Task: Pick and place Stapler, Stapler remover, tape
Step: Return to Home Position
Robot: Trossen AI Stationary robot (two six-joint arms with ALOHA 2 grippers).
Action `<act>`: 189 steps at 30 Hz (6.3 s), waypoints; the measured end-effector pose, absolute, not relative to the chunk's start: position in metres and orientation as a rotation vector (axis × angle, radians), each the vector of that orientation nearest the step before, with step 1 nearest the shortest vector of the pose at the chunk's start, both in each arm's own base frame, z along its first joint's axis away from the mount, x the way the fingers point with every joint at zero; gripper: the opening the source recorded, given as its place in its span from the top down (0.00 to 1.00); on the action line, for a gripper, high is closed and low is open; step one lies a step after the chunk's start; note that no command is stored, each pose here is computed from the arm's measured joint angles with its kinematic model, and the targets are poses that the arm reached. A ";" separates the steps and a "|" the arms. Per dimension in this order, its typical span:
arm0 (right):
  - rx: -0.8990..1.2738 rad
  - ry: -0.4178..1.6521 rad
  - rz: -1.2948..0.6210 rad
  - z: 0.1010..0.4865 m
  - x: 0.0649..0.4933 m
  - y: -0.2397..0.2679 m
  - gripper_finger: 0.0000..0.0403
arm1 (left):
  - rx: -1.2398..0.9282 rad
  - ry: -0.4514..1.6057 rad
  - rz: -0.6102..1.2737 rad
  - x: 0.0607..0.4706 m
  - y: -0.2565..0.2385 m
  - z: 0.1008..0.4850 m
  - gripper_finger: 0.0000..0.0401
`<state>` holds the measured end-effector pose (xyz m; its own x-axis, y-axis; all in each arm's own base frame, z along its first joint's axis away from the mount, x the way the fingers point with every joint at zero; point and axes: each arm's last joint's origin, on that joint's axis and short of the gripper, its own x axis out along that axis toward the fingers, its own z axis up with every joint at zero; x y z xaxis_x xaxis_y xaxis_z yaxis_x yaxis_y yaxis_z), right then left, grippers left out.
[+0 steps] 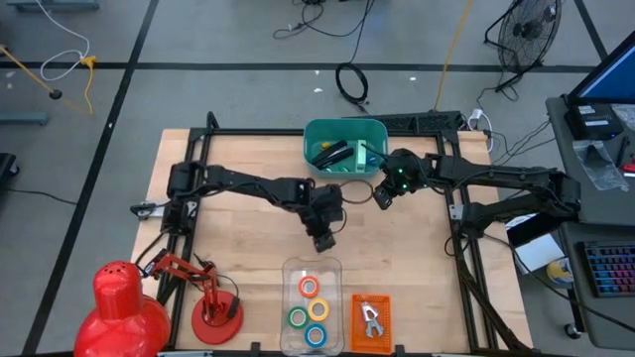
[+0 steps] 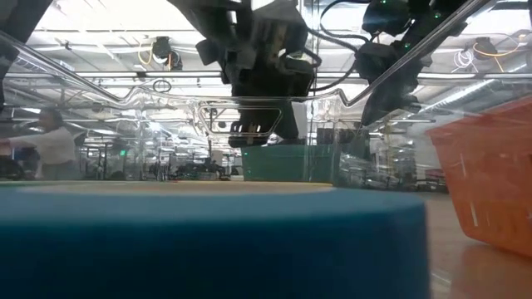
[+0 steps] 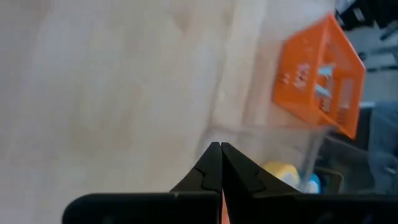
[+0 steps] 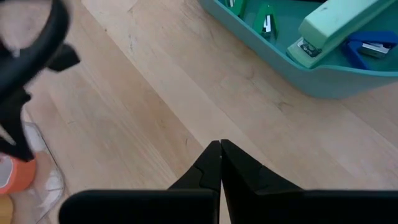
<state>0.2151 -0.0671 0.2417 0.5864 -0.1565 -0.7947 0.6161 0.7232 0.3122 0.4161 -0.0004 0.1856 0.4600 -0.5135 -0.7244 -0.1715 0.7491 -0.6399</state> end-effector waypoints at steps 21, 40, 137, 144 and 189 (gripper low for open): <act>0.657 0.813 -0.388 0.245 0.217 -0.065 1.00 | -0.750 0.886 -0.088 0.416 0.068 0.223 1.00; 0.444 0.065 0.037 0.353 0.139 -0.033 1.00 | -0.574 0.572 0.001 0.368 0.083 0.342 1.00; 0.346 0.083 0.132 0.163 0.102 0.019 0.99 | -0.463 0.457 0.021 0.284 0.065 0.368 1.00; 0.346 0.082 0.132 0.163 0.102 0.019 0.99 | -0.572 0.307 0.085 0.219 0.049 0.333 1.00; 0.346 0.083 0.133 0.163 0.102 0.019 0.99 | -0.561 -0.092 0.069 0.093 0.016 0.184 0.97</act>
<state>0.1017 0.0187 0.1630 0.9878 0.1441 -0.0585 -0.1157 0.9322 0.3431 0.0925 0.0162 0.1841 0.9935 0.0909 0.0684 -0.0404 0.8444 -0.5341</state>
